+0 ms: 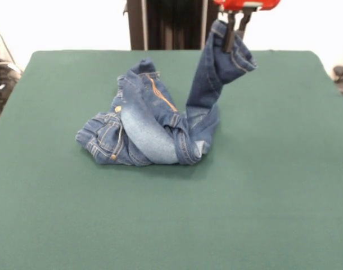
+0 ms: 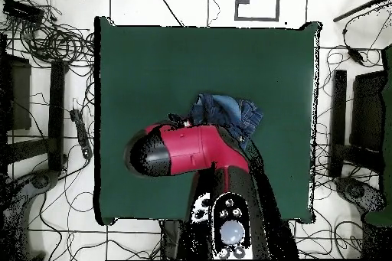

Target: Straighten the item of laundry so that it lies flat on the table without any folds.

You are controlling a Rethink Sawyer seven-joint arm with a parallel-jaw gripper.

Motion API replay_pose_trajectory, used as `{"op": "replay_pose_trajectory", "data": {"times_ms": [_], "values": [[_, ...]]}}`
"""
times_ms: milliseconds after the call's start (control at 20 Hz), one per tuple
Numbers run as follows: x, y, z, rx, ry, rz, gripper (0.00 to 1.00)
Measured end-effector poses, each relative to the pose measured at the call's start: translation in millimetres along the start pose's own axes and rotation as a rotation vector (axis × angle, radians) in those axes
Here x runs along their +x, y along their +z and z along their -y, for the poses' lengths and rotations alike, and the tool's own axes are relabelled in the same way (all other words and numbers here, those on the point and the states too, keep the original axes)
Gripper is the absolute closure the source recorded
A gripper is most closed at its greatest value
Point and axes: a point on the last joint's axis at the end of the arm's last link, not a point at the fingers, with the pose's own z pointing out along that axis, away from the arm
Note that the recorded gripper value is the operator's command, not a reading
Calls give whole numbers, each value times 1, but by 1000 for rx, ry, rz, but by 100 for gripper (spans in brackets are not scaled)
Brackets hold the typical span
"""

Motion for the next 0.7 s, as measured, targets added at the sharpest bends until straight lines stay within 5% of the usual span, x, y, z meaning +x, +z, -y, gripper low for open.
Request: {"op": "replay_pose_trajectory", "data": {"times_ms": [700], "values": [[5, -5, -24, 23, 6, -8, 100]]}}
